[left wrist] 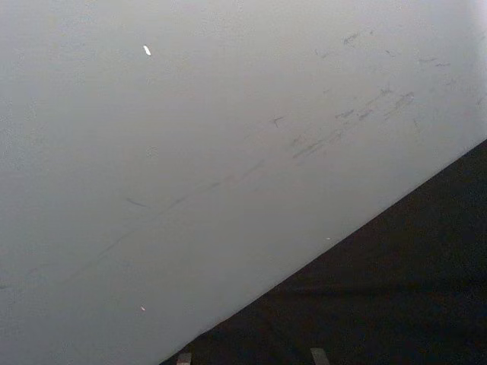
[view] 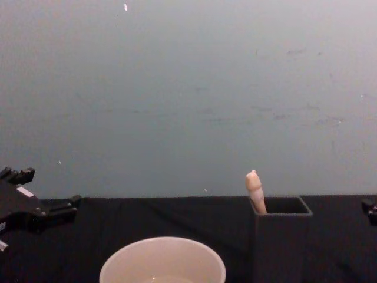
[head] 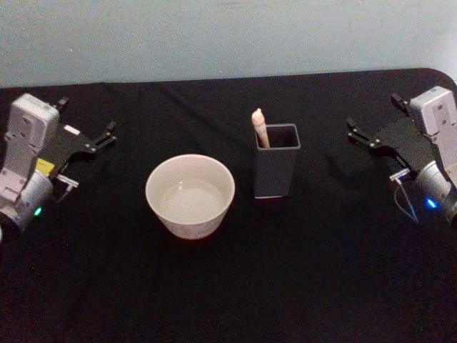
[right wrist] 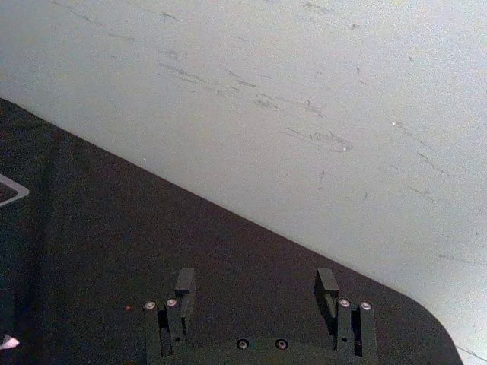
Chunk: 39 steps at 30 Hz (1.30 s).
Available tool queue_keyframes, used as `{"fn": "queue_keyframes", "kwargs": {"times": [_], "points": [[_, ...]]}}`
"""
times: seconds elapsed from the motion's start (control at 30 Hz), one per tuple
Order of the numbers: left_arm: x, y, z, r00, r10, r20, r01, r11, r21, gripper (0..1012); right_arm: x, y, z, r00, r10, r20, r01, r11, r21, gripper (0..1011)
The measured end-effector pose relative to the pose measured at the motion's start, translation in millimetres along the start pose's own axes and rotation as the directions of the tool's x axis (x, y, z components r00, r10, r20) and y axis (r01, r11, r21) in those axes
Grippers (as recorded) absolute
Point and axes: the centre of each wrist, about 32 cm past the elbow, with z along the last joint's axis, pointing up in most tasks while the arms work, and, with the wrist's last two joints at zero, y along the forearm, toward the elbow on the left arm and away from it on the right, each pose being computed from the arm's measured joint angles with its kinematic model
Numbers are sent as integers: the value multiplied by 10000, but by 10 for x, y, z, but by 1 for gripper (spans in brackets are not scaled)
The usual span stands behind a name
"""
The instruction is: Pick up the stirring spoon with one hand, stir inside the cup, then place it back in its original position.
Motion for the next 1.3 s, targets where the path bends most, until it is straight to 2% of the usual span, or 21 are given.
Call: {"fn": "queue_keyframes", "kwargs": {"times": [1.3], "points": [[0, 0, 0, 10000, 0, 1, 0, 10000, 0, 1001, 0, 0, 0, 10000, 0, 0, 0, 10000, 0, 1000]]}}
